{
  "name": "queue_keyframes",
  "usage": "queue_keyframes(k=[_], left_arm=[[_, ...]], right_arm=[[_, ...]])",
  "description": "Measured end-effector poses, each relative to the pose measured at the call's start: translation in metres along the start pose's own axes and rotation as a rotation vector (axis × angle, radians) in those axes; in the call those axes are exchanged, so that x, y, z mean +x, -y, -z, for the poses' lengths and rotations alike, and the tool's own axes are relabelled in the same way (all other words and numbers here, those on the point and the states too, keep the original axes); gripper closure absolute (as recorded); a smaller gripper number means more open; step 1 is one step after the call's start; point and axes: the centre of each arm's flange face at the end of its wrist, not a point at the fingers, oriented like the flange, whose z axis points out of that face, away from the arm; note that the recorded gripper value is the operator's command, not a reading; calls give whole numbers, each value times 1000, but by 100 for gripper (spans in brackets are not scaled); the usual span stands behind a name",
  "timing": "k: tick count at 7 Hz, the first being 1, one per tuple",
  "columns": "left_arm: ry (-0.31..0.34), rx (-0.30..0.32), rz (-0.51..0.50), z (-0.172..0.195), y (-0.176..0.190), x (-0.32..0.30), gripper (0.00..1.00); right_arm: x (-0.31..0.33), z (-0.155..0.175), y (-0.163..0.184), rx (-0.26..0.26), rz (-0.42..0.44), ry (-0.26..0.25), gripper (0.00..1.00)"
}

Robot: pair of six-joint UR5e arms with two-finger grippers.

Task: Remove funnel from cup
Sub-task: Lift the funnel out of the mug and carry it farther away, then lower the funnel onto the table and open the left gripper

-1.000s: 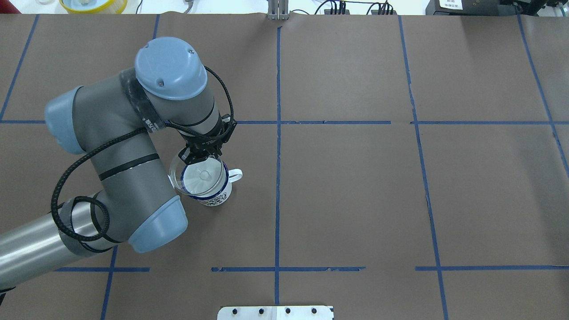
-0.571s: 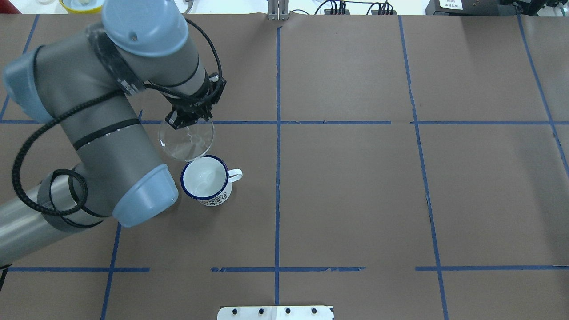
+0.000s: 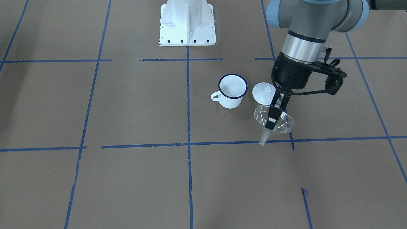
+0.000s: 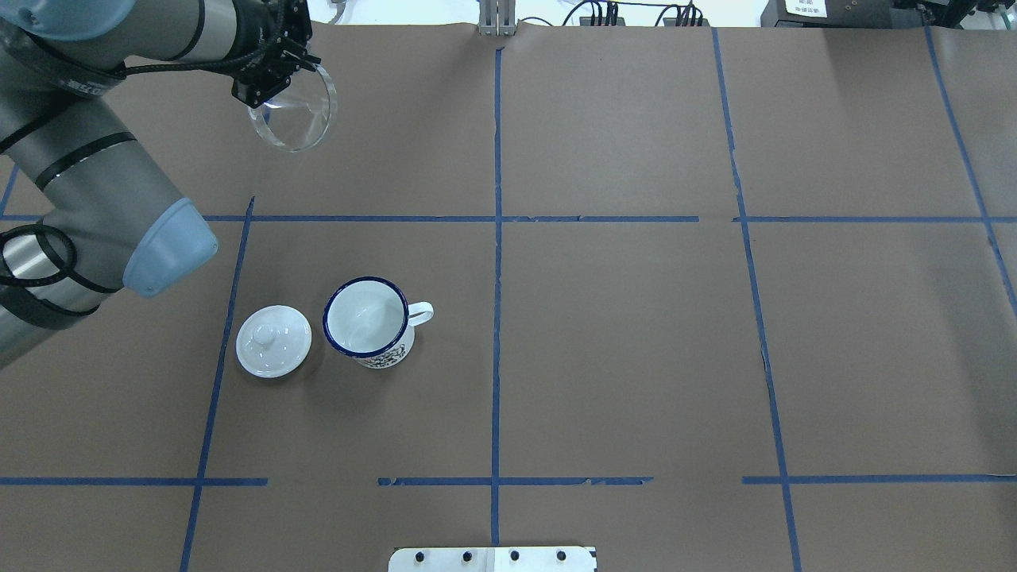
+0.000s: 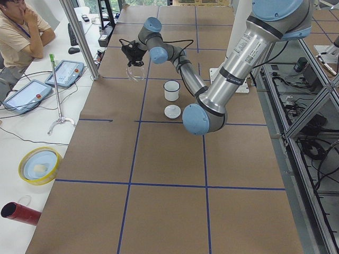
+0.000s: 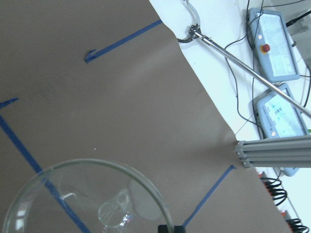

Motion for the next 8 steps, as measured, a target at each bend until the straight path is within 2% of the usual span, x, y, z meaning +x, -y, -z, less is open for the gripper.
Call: queue_keyframes(k=[2, 4, 6, 8], left_arm=[[-101, 42, 79, -54, 45, -22, 100], [-219, 35, 128, -87, 81, -60, 100], [-236, 21, 125, -110, 87, -88, 100], [-223, -19, 115, -129, 61, -104, 100]], right_arm=[[0, 0, 0, 0, 0, 0, 0], [0, 0, 0, 0, 0, 0, 0], [0, 0, 0, 0, 0, 0, 0], [0, 0, 0, 0, 0, 0, 0]])
